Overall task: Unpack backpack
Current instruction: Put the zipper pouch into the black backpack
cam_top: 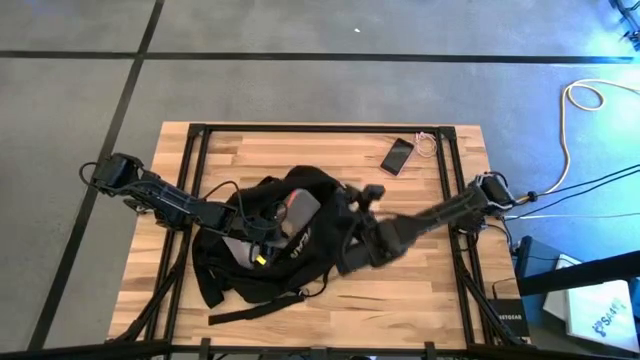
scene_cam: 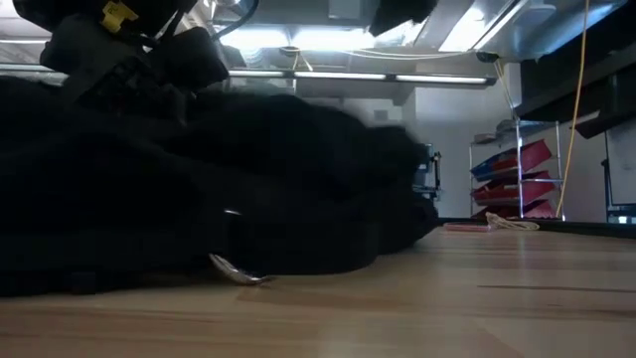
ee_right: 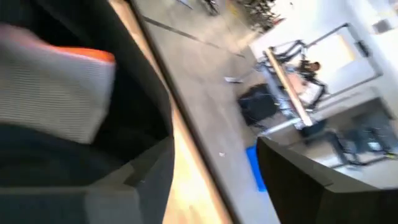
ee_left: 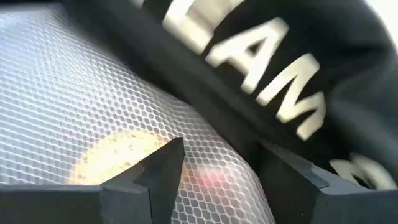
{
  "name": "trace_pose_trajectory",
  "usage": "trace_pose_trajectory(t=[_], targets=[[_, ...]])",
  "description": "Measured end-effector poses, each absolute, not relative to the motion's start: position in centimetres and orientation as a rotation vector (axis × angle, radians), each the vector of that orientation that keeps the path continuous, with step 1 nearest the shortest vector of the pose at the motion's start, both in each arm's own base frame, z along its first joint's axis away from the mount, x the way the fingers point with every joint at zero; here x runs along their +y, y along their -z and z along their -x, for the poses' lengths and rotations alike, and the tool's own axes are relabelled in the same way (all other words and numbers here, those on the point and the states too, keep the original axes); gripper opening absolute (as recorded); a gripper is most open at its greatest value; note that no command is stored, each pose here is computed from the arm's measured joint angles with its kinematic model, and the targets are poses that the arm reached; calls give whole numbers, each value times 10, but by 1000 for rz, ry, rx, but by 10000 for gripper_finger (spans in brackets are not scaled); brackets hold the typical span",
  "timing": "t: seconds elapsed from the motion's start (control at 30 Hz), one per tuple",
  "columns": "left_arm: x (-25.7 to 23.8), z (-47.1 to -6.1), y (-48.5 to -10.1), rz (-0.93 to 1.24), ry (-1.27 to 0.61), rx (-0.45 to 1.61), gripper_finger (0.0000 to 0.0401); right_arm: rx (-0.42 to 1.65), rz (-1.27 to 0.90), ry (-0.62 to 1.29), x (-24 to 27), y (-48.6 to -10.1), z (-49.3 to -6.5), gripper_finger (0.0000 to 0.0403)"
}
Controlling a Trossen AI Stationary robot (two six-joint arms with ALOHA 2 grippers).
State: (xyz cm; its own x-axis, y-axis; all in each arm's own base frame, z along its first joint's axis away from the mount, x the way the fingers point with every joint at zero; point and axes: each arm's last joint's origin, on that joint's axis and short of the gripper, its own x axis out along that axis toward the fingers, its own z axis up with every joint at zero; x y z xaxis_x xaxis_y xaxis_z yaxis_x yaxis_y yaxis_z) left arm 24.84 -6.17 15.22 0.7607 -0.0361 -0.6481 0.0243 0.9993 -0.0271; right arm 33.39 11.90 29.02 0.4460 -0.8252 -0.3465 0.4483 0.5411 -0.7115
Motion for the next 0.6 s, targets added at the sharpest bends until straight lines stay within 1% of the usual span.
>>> trace_pose_trajectory(t=[0.17,0.3,0.43,0.6], targets=[[-59,-249,-153,-30,-43,689,186,692,506,764,154,-289,-317,168],[-58,-249,-153,-47,-91,679,186,657,489,726,169,-289,-312,151],[-58,-249,-153,-47,-92,678,186,602,491,780,163,-292,-318,145],[-57,-249,-155,-76,-94,673,186,628,438,858,129,-292,-339,152]])
